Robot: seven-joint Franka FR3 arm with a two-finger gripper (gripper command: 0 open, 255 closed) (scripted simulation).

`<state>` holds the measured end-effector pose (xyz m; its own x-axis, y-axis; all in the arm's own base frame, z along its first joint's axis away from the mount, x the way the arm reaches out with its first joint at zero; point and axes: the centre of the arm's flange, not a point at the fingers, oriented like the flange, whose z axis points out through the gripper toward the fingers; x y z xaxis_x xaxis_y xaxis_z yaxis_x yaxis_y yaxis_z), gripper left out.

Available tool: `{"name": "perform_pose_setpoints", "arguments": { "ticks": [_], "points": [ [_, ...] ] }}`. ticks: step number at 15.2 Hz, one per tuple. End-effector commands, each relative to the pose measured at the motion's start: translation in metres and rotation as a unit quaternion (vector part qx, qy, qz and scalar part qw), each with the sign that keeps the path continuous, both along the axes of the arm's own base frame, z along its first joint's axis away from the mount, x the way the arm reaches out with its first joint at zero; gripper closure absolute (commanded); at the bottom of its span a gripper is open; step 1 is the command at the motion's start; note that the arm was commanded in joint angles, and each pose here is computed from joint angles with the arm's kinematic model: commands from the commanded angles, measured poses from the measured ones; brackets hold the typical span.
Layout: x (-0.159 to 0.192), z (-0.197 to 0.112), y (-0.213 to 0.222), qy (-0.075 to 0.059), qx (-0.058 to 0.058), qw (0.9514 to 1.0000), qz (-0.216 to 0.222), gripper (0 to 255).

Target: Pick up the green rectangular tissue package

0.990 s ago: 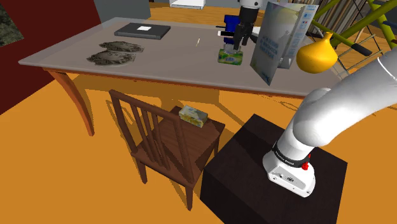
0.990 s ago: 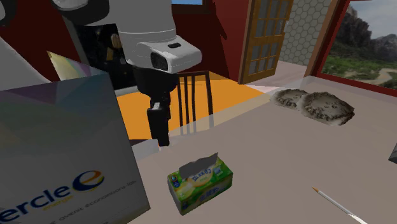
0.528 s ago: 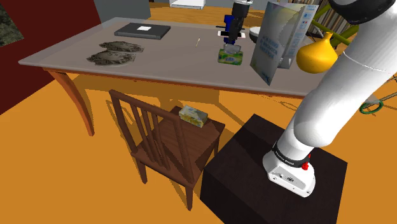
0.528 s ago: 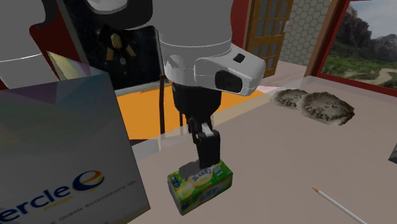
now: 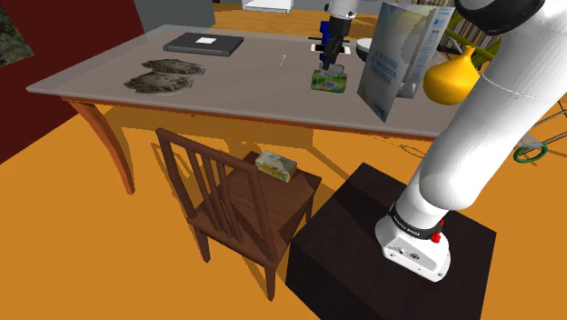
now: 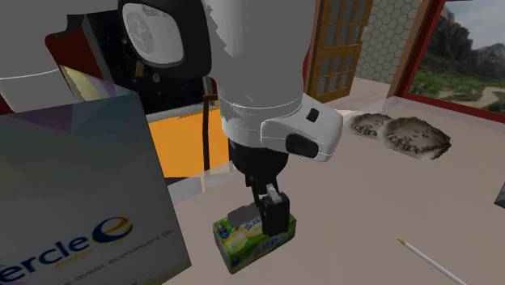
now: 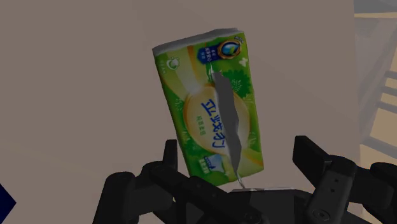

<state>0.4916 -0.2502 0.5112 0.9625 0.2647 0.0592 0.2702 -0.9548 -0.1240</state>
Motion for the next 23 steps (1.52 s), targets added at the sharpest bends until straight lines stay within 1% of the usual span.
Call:
{"name": "perform_pose_setpoints", "arguments": {
  "ticks": [1,2,3,12,23],
  "points": [
    [0.0,-0.003,0.0,0.0,0.0,1.0,0.0,0],
    [0.0,-0.003,0.0,0.0,0.0,1.0,0.0,0],
    [0.0,-0.003,0.0,0.0,0.0,1.0,0.0,255],
    [0.0,-0.003,0.0,0.0,0.0,1.0,0.0,255],
    [0.0,0.055,0.0,0.0,0.0,1.0,0.0,255]
  ]
}}
